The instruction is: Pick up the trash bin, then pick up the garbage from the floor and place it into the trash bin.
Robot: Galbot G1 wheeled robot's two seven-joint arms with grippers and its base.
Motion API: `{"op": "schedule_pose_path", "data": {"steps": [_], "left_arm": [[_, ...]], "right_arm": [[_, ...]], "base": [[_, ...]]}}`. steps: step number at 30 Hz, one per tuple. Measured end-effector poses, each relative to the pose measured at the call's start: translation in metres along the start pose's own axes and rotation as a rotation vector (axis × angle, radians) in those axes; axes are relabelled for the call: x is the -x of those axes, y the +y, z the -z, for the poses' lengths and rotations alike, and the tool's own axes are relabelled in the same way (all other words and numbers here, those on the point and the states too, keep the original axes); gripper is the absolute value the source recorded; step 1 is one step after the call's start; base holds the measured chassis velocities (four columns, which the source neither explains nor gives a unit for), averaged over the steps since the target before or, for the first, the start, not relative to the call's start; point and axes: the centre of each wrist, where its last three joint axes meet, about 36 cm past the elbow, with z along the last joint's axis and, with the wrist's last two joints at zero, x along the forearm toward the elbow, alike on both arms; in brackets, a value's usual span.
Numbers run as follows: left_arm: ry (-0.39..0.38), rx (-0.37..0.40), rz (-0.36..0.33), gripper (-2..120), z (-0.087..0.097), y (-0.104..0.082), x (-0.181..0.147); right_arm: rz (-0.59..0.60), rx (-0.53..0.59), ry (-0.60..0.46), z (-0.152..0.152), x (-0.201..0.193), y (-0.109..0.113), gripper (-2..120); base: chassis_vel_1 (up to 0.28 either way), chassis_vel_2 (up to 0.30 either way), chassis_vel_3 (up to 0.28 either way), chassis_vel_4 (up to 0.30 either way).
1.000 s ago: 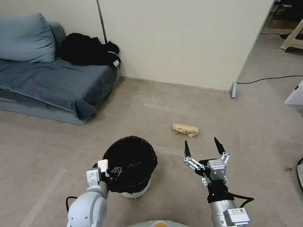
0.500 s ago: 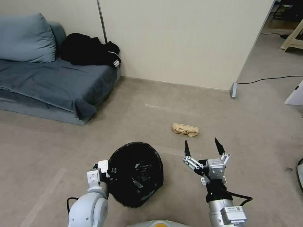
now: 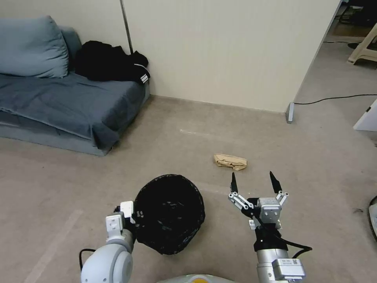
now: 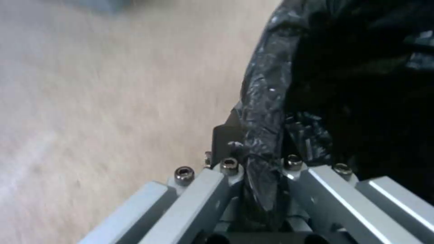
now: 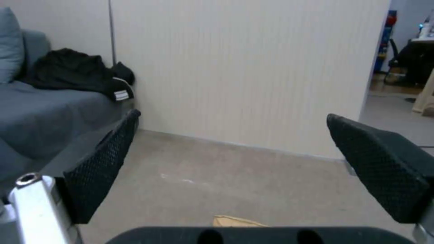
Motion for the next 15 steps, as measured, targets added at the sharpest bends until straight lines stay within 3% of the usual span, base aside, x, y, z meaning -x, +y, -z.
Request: {"op": "schedule_pose_path", "data": {"steps": [7,15], "left_arm": [[-0.066,0.071,0.060,0,0.015,-0.001,-0.041],[-0.085,0.088,0.079,0,0.011,-0.015,-0.063]], "right_arm": [[0.010,-0.007,-0.012,-0.003,-0.001,-0.004,100],[0.022,-0.025,-0.009,-0.004,-0.002,-0.009,100]], "base": [[0.000,0.000,0.000,0.000],[0.000,0.000,0.000,0.000]]}}
